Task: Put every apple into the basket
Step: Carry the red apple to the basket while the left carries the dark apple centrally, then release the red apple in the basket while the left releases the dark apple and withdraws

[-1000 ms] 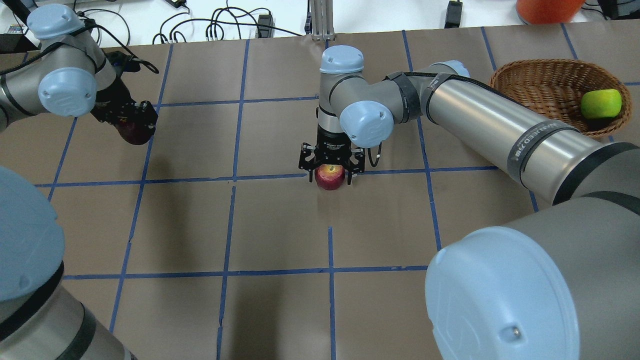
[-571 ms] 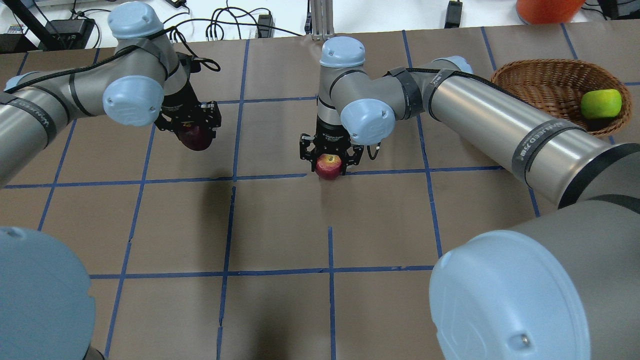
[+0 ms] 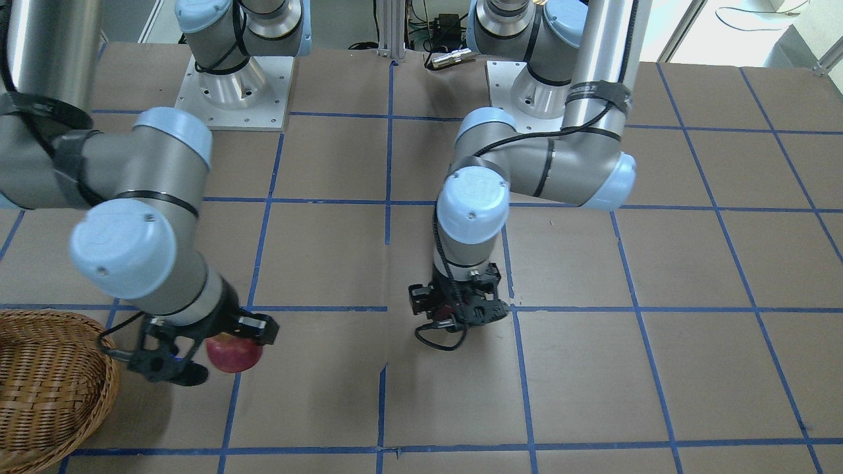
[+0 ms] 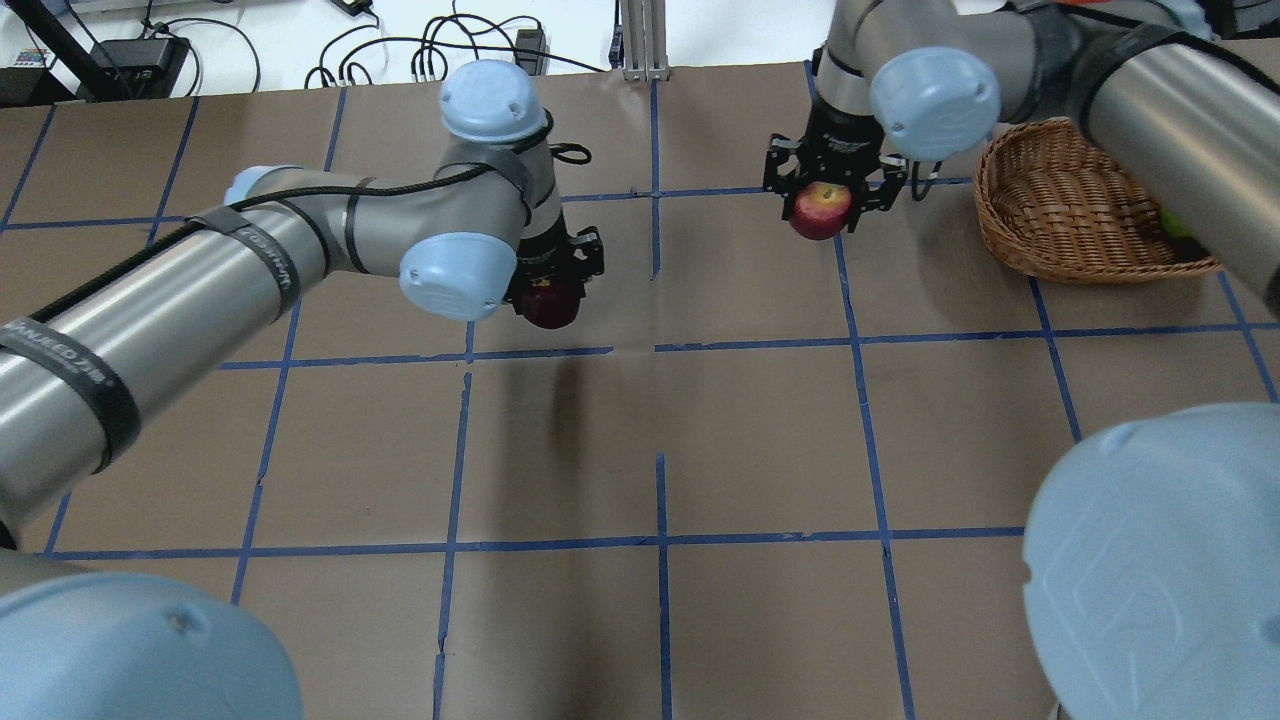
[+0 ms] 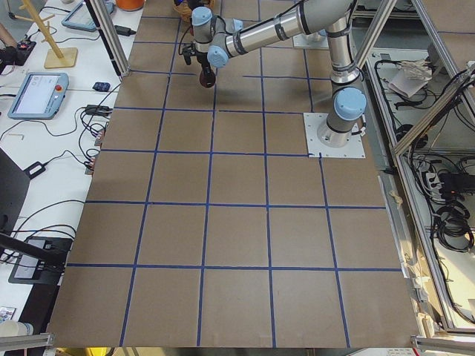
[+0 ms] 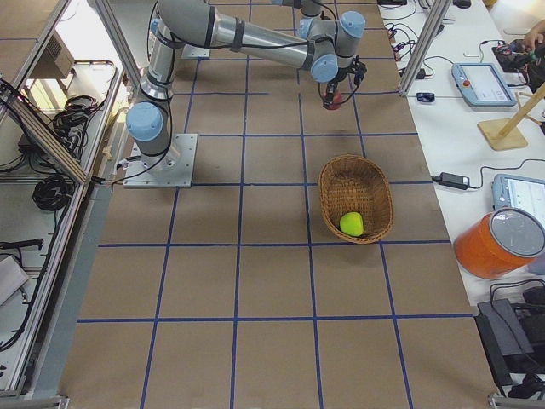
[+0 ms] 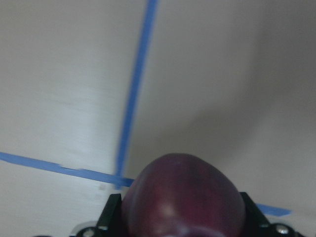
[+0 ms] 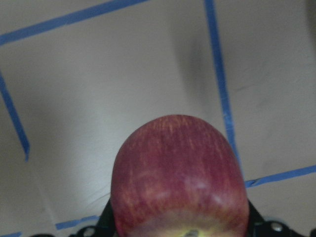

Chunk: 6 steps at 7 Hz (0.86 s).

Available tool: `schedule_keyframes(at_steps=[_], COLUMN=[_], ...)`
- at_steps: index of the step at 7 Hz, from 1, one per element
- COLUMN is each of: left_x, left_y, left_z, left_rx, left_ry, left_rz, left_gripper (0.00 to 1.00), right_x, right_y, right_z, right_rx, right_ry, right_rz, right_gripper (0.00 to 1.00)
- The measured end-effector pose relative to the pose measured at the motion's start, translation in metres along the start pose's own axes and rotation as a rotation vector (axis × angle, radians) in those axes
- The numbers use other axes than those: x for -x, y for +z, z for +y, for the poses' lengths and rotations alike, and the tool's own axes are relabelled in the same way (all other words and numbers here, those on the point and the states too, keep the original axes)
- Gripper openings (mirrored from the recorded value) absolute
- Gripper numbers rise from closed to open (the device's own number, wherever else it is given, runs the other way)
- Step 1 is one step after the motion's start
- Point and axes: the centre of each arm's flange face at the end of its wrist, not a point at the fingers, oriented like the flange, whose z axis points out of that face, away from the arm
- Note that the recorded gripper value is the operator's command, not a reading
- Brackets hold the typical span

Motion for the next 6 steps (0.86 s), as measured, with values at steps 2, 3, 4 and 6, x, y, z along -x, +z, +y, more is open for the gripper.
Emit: schedule_keyframes(at_steps=[2,3,4,6], left_x=[-0.057,-0.066,-0.070,-0.059], left_y=[0.015,0.019,0.016,-0.016], left_z=[0.055,0.064,0.064,0.045], left_rx=[-0.011,-0.011,-0.019,-0.045], left_ry=[0.034,0.043,0.048,0.027], left_rz=[0.007,0.003,0.008,0.032], left_gripper=[0.97,1.00,1.00,1.00], right_x=[-0.120,-0.180,-0.233,-0.288], right_y=[-0.019,-0.024,-0.021,0.011], right_z=[-0.040,-0.053,-0.064,-0.087], right_rx=[-0.036,-0.034,-0.032,-0.046], right_ry=[-0.073,-0.126,-0.180,-0.232], right_rz=[0.114,0.136,0.141,0.147], right_gripper=[0.00,0.00,0.00,0.00])
